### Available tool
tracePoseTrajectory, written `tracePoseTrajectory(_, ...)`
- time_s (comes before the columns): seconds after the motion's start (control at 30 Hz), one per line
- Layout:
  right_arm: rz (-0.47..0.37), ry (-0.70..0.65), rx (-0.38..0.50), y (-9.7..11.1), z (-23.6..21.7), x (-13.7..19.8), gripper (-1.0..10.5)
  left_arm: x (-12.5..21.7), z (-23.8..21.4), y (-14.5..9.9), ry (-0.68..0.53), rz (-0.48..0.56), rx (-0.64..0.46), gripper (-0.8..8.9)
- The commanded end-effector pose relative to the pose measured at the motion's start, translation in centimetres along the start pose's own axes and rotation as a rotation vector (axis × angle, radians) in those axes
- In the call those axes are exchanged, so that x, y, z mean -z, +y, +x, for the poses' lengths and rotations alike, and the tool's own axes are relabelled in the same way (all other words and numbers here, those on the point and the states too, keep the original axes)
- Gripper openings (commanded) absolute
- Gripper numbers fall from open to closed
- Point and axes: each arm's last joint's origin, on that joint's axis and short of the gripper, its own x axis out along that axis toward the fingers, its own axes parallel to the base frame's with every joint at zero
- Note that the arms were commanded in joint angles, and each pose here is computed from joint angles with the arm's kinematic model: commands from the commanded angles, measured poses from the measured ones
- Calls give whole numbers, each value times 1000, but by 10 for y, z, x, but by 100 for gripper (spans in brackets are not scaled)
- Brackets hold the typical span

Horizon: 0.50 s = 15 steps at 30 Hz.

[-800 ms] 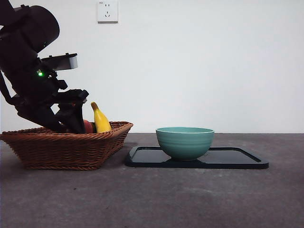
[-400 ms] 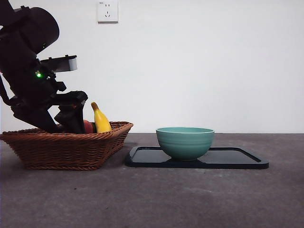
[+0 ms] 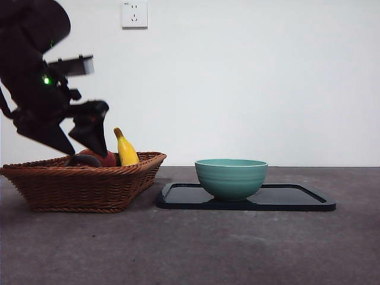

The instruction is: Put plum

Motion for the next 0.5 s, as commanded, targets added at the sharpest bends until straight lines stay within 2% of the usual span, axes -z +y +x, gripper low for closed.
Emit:
tracePoseTrajectory(0.03,1,-10,-5,1,0,-2,204,-10,-9,0,-49,-4,-5,385)
tracePoseTrajectory(0.33,-2,-15,-6,1,0,-2,204,-22,-57,-4,-140,-35,-1,382)
tracePoseTrajectory(0.5,-9,-31,-8,1,0,-4,204,-24,-92,-8,-198,-56,81,382)
